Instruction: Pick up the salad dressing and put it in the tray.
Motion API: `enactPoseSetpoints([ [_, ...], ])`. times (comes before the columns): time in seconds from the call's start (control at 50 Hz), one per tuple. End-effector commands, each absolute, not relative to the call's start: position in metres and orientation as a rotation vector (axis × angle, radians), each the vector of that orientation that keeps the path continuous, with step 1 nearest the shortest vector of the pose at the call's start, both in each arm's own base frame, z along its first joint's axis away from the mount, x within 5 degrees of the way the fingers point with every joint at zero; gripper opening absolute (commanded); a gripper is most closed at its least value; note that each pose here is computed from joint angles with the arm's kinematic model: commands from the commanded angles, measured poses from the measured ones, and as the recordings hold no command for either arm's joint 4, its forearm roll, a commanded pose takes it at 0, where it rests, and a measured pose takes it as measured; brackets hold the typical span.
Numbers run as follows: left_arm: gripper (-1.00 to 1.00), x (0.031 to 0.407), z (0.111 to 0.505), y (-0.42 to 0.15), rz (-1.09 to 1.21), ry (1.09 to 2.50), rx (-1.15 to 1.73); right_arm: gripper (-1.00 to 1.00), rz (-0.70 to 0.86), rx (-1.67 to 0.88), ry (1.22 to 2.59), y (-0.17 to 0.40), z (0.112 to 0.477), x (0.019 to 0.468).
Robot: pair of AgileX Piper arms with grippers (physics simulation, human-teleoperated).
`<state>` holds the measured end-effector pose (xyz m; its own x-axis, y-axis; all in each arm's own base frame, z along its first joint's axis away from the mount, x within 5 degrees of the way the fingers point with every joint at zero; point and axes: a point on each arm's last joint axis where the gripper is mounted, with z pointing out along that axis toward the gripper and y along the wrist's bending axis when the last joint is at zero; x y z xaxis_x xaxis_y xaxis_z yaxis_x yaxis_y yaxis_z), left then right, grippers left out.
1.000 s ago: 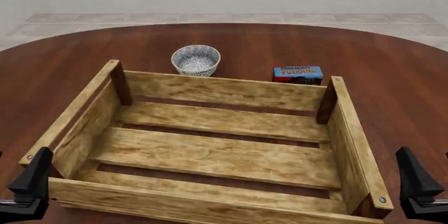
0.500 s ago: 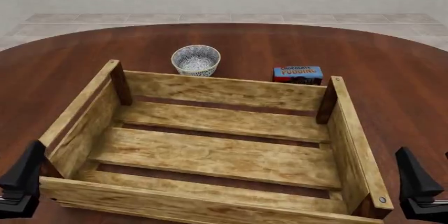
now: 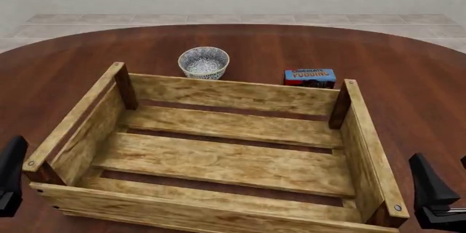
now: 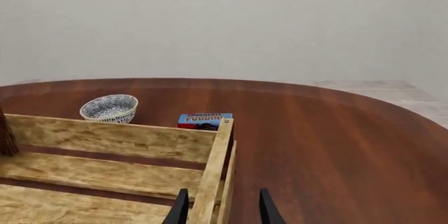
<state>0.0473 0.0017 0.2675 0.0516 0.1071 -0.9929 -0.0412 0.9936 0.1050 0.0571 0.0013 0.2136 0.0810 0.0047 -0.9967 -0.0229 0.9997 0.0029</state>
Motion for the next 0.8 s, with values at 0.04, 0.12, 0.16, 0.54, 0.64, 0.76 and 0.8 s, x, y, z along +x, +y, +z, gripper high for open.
enactPoseSetpoints([
  [0.04, 1.0, 0.047, 0.283, 0.005, 0.16, 1.548, -0.005, 1.0, 0.022, -0.02, 1.496, 0.002, 0.213, 0.058],
  [0.12, 1.0, 0.048, 0.287, 0.007, 0.197, 1.565, -0.032, 1.0, 0.021, -0.018, 1.498, 0.001, 0.213, 0.058],
  [0.16, 1.0, 0.045, 0.292, 0.007, 0.198, 1.562, -0.04, 1.0, 0.02, -0.017, 1.499, 0.001, 0.213, 0.058],
  [0.54, 1.0, 0.045, 0.316, 0.013, 0.291, 1.599, -0.164, 1.0, 0.016, -0.021, 1.508, 0.001, 0.213, 0.06],
  [0.64, 1.0, 0.042, 0.318, 0.014, 0.319, 1.613, -0.191, 1.0, 0.017, -0.02, 1.51, 0.001, 0.213, 0.062],
  [0.76, 1.0, 0.043, 0.312, 0.017, 0.365, 1.652, -0.24, 1.0, 0.018, -0.027, 1.511, 0.002, 0.213, 0.062],
  [0.8, 1.0, 0.04, 0.311, 0.017, 0.373, 1.652, -0.257, 1.0, 0.019, -0.025, 1.511, 0.002, 0.213, 0.061],
])
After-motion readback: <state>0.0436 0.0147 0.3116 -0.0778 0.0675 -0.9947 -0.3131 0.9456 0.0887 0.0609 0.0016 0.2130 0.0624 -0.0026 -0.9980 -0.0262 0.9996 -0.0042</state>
